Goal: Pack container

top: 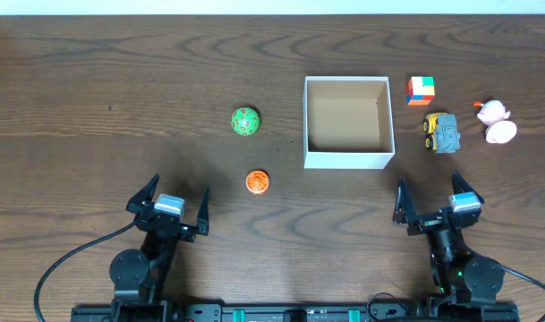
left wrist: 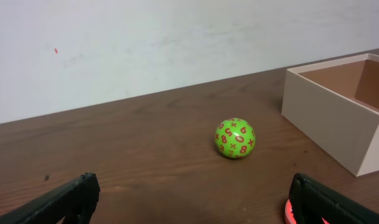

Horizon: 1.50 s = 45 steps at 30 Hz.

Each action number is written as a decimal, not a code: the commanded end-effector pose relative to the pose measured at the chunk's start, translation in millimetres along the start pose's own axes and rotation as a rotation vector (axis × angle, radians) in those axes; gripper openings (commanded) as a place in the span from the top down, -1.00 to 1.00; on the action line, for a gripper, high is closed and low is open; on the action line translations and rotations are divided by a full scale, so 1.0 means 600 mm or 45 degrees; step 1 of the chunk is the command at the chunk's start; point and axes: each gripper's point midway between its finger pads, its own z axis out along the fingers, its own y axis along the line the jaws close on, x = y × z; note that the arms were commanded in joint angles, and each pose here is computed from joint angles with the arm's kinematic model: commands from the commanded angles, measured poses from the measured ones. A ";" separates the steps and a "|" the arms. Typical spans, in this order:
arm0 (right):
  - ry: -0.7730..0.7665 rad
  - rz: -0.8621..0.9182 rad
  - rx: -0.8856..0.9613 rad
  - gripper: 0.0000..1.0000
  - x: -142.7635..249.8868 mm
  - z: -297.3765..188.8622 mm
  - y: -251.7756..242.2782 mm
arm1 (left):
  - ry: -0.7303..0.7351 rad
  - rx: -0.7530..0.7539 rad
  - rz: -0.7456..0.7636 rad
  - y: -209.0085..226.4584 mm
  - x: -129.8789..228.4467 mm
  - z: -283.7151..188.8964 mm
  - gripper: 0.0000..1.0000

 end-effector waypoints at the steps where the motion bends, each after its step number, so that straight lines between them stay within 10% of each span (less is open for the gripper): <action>1: -0.036 0.004 -0.094 -0.98 -0.011 -0.001 0.023 | 0.056 0.015 0.007 -0.004 0.026 0.001 -0.96; 14: -0.157 -0.363 -0.116 -0.98 -0.126 0.011 0.031 | 0.056 0.015 0.007 -0.004 0.026 0.001 -0.96; 25: 0.516 -0.082 -0.426 -0.99 -0.119 0.121 0.050 | 0.057 0.014 0.007 -0.004 0.026 0.001 -0.96; 45: 0.969 0.044 -0.133 -0.99 -0.222 0.215 -0.040 | 0.056 0.015 0.007 -0.004 0.026 0.001 -0.96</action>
